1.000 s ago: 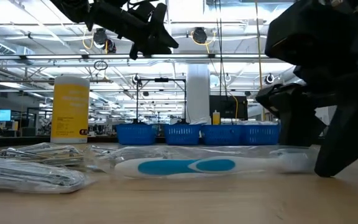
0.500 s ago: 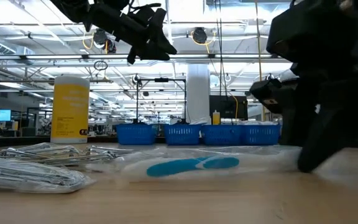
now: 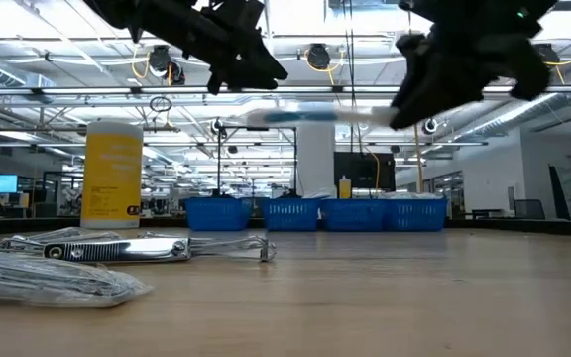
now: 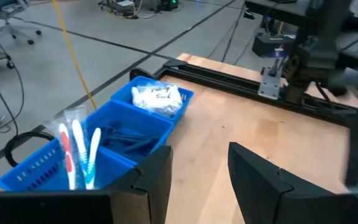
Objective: Pick & Place Travel size toiletries
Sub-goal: Put the blue toothbrush into the middle left blue basket
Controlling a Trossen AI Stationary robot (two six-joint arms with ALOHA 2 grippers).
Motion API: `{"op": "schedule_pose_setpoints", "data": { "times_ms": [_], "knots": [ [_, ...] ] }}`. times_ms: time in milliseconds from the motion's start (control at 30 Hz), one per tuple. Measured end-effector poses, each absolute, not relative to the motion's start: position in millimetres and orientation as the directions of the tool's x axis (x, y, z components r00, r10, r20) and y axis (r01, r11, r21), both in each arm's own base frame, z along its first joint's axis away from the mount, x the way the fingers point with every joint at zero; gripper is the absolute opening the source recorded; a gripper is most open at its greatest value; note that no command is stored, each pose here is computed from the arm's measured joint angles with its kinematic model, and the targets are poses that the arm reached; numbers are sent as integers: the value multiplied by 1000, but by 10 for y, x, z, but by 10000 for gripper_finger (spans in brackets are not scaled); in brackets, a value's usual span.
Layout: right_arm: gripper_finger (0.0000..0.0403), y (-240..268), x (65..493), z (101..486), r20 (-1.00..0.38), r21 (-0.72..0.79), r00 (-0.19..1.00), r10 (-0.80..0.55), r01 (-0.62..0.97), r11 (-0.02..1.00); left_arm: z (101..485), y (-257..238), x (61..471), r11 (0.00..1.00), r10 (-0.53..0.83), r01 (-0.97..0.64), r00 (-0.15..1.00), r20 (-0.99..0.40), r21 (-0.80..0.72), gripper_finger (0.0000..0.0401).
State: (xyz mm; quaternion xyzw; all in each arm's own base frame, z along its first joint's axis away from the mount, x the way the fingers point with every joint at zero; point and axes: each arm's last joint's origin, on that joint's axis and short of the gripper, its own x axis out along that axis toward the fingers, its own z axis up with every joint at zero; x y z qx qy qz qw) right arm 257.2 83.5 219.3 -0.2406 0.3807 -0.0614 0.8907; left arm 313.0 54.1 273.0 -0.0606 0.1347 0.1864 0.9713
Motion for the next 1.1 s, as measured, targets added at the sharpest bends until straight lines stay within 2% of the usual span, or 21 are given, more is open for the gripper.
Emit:
{"op": "schedule_pose_setpoints", "data": {
  "times_ms": [133, 333, 467, 600, 833, 933, 1000, 1100],
  "knots": [
    [61, 469, 2529, 2415, -583, -580, 698, -415, 0, 815, 2730, 494, 3138, 930, 332, -363, 899, -284, -61, 152],
    [61, -206, 2472, 2570, -558, -690, 612, -560, 34, 723, 2732, 484, 3140, 930, 330, -362, 901, -282, -69, 152],
    [61, -596, 2487, 2616, -595, -723, 572, -564, -73, 687, 2732, 484, 3140, 930, 330, -362, 901, -282, -69, 152],
    [60, -907, 2592, 2620, -612, -768, 515, -601, -206, 606, 2732, 499, 3138, 933, 334, -357, 899, -282, -33, 152],
    [60, -1349, 2922, 2385, -619, -771, 368, -693, -449, 451, 2733, 602, 3120, 926, 366, -378, 887, -281, 12, 152],
    [60, -1501, 3051, 2328, -579, -782, 317, -751, -479, 399, 2733, 653, 3110, 919, 381, -393, 881, -281, 13, 152],
    [60, -1563, 3059, 2338, -576, -782, 306, -758, -478, 401, 2733, 684, 3103, 916, 389, -402, 877, -281, 14, 152],
    [60, -1607, 3053, 2451, -554, -808, 333, -763, -438, 395, 2731, 712, 3096, 912, 397, -409, 873, -283, 16, 152]
  ]
}}
